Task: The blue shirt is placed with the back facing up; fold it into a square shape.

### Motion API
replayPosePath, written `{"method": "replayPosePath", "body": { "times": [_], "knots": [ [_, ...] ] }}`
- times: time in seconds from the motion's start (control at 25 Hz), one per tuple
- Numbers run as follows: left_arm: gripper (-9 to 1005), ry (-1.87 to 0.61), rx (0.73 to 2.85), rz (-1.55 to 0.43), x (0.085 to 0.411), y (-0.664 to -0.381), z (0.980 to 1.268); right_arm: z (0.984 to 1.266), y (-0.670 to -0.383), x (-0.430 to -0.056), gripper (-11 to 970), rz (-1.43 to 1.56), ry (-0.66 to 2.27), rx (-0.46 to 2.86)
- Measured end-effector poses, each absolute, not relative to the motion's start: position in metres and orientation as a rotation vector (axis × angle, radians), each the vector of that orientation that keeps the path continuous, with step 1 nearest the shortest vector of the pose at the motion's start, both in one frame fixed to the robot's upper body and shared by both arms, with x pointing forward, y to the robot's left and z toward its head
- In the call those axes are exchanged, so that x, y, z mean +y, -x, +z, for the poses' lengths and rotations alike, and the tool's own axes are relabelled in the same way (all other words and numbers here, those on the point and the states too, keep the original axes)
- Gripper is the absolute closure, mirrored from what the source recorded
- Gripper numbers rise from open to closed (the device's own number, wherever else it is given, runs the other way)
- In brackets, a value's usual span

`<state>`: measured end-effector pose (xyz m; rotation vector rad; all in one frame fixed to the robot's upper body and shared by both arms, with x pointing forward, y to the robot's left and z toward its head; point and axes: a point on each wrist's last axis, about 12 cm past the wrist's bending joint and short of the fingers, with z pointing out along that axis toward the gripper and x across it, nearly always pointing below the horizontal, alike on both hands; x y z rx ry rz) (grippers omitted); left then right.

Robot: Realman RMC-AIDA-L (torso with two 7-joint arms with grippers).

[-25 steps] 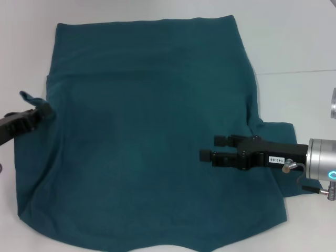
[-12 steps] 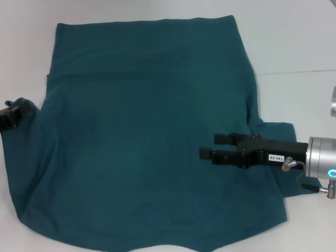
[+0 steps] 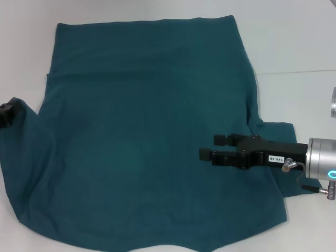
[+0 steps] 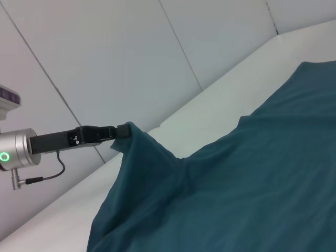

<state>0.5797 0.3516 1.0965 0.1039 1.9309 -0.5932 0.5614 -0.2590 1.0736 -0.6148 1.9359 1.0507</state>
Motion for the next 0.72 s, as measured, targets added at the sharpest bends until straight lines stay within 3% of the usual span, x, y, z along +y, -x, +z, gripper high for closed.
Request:
{"method": "replayPosePath", "body": {
  "times": [0.72],
  "knots": [
    [995, -0.115, 1.941, -0.502, 0.362, -0.582, 1.101, 1.074, -0.562, -0.259, 63, 1.049, 0.616, 1.935]
  ]
}}
